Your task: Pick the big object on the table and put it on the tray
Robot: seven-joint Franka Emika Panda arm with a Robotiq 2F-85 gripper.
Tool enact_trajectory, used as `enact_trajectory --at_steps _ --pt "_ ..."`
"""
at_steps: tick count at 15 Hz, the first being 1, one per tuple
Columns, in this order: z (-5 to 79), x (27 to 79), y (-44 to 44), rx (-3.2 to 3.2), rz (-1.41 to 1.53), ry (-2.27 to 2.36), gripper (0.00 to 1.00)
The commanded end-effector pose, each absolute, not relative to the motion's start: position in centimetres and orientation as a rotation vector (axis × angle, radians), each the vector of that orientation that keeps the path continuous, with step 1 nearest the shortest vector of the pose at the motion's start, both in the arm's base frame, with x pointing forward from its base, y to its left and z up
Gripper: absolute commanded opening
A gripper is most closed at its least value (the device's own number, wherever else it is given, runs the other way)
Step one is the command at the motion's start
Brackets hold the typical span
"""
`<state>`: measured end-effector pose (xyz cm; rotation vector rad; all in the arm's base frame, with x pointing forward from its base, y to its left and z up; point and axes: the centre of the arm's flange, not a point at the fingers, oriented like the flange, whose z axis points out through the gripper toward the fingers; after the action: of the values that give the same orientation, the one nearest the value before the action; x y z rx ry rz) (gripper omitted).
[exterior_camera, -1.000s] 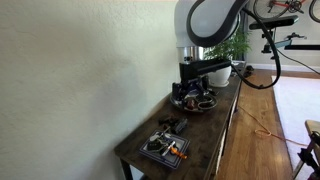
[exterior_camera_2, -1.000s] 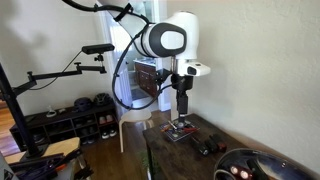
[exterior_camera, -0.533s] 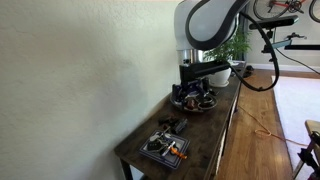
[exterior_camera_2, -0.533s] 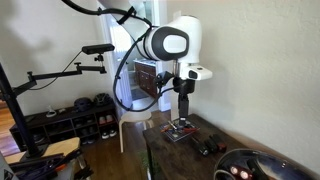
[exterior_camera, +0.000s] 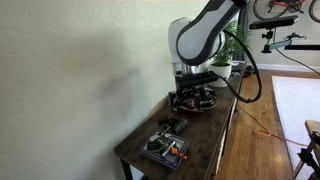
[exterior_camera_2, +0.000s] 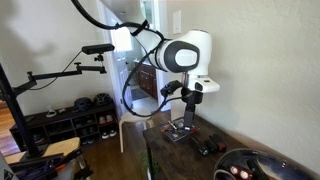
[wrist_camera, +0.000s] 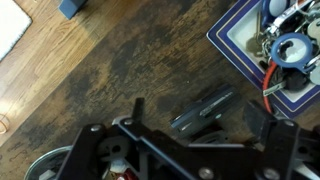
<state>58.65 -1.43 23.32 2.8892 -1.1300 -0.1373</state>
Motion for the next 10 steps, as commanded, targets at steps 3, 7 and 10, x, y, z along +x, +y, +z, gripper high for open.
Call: enact_trajectory --at_steps 3,7,10 --pt "20.8 60.9 -1.3 2.771 -0.101 -1.376 1.00" --pt "19.0 61.8 -1.1 2.732 -0.098 -1.494 1.00" --pt "17.8 62.3 -1.4 2.694 -0.038 -1.577 1.00"
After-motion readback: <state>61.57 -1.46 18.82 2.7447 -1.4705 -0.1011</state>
